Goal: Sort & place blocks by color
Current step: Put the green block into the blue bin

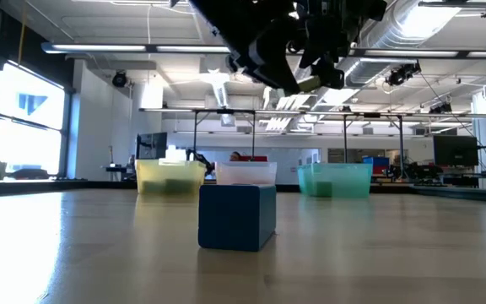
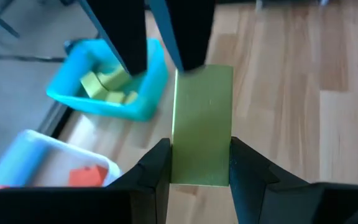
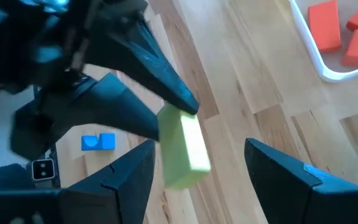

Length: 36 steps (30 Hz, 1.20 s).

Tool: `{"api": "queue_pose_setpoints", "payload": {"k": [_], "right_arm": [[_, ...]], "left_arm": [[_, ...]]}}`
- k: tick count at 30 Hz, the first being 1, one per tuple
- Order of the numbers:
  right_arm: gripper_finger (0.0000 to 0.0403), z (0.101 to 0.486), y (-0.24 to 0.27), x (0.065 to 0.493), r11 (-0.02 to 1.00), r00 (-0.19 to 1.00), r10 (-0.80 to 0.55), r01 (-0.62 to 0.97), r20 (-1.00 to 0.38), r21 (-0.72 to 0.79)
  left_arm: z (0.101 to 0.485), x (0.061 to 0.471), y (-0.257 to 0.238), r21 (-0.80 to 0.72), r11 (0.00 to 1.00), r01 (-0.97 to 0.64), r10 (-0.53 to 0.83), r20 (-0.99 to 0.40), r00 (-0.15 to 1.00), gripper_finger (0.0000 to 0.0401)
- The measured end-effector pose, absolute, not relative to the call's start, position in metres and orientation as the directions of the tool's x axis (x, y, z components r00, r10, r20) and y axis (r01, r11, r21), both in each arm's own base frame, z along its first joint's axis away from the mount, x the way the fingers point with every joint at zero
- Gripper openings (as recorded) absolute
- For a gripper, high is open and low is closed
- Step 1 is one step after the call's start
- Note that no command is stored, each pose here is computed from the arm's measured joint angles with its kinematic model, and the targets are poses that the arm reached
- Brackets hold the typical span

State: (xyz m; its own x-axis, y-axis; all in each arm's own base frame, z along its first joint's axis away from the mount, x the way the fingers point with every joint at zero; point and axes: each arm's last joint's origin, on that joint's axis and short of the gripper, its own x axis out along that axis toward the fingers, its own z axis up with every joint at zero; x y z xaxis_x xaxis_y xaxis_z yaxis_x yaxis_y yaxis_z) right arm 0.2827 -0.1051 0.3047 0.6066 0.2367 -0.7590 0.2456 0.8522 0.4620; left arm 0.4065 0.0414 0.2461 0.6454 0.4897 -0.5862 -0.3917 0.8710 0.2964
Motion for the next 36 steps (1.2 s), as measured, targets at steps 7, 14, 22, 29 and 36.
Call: {"api": "queue_pose_setpoints", "payload": {"k": [7,14,22,29,36], "right_arm": [[0.0236,0.305,-0.105,0.283,0.841,0.606,0.237,0.263,-0.759,0.473],[0.0197,0.306,-0.105,0.283,0.825,0.612,0.244,0.276,-0.752,0.493],[0.0053,0.307,-0.104,0.283,0.812,0.620,0.262,0.273,-0.740,0.517],[0.0035,0.306,-0.105,0.283,0.837,0.613,0.228,0.275,-0.757,0.474],[0.0035,0.302,-0.107,0.281,0.850,0.576,0.165,0.328,-0.801,0.411]], "left_arm": [[0.264,0.412,0.044,0.367,0.843,-0.393,0.536,-0.530,0.657,0.0098],[0.274,0.414,0.045,0.405,0.837,-0.369,0.542,-0.510,0.669,0.0098],[0.273,0.414,0.046,0.422,0.828,-0.368,0.553,-0.511,0.658,0.0098],[0.274,0.414,0.048,0.454,0.805,-0.382,0.584,-0.490,0.647,0.0123],[0.277,0.414,0.050,0.459,0.799,-0.388,0.591,-0.485,0.644,0.0130]]}}
